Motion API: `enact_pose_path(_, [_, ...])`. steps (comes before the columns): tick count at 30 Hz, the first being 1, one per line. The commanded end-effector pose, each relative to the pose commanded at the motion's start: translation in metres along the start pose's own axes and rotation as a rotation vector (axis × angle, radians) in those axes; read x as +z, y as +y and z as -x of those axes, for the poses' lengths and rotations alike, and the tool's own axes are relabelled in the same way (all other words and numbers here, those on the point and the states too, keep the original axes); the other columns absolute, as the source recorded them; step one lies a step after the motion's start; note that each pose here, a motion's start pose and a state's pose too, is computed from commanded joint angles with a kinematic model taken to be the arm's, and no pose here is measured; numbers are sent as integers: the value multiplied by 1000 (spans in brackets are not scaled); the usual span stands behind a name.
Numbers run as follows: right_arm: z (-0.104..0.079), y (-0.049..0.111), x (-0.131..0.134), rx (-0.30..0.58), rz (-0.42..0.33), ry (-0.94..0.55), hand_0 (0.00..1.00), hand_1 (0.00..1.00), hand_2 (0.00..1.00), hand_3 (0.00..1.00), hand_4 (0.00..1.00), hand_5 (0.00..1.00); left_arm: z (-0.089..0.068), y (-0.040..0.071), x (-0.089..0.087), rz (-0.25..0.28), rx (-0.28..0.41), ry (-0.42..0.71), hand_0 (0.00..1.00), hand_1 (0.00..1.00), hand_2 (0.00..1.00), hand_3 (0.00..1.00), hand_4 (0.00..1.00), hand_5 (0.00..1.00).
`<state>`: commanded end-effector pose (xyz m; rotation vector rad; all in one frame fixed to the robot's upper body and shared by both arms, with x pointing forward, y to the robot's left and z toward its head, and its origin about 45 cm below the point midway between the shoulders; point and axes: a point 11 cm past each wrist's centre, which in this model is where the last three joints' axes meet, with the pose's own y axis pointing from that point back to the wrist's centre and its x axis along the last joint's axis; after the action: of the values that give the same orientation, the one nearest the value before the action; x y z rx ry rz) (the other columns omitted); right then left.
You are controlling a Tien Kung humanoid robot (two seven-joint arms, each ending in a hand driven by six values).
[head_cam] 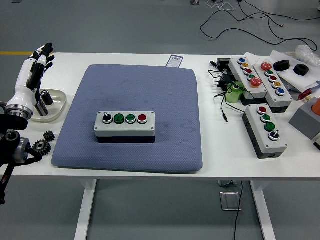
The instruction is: Pick up the button,place it on the desk,press the button,press the button
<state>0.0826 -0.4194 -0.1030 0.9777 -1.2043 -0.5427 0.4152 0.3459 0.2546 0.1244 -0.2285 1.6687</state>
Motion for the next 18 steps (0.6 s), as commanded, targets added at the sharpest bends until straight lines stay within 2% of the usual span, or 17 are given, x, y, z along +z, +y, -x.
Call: enact_pose_path(18, [-3,0,-1,6,-5,2,673,658,674,624,310,173,-3,0,1,4,12,-1,903,916,964,907,718,998])
